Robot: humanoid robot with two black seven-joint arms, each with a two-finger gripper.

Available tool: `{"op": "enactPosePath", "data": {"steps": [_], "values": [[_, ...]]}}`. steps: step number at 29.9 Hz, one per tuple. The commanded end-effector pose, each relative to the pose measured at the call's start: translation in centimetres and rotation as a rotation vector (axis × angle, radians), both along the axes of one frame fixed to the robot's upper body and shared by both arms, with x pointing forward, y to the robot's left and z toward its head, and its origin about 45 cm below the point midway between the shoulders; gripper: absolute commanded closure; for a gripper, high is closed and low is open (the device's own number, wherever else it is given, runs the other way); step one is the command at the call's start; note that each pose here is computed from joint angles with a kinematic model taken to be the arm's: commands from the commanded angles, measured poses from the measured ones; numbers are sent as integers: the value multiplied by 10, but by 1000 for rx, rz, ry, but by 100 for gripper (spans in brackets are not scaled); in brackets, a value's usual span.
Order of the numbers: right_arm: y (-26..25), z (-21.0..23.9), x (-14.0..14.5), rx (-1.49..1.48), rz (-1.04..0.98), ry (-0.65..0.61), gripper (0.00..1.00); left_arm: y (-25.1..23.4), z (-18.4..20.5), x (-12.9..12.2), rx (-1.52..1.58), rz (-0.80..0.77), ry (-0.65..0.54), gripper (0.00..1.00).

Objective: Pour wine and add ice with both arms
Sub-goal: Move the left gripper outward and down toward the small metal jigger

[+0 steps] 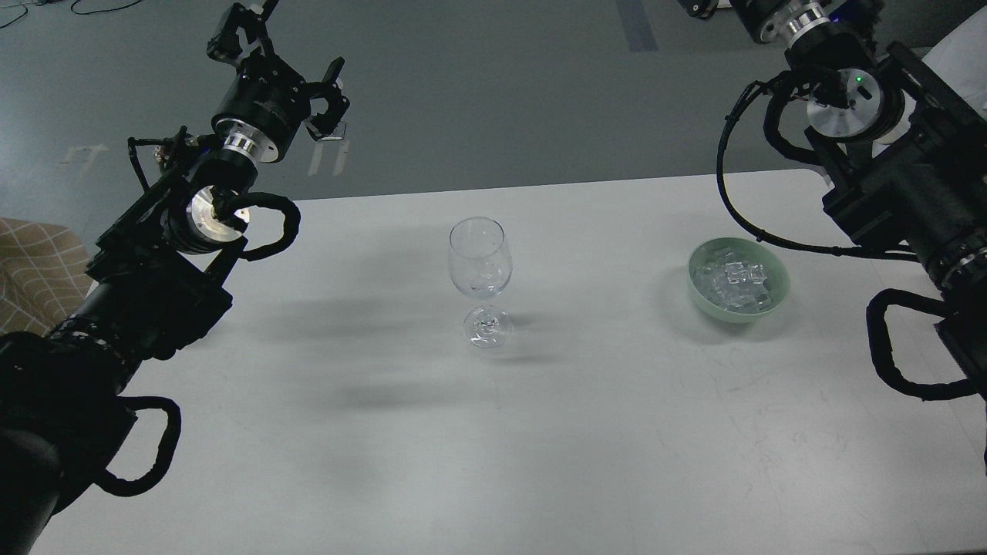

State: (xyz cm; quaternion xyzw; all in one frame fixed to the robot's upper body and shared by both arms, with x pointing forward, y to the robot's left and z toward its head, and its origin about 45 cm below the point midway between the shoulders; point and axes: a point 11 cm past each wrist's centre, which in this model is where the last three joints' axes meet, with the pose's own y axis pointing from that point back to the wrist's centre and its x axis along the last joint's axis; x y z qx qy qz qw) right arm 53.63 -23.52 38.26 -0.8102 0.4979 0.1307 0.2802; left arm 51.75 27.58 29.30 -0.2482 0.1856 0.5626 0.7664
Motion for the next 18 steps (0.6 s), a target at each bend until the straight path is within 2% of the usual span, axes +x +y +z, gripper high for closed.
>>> {"op": "enactPosePath", "data": {"steps": [1,12,18], "values": [[0,0,0,1,-1,0,0,2,4,1,1,3,-9,1],[0,1,1,3,-10,4,0,14,5,5,24,44,12,1],[6,-1,1,8,-3,8,0,9,9,8,65,0,47,2]]}}
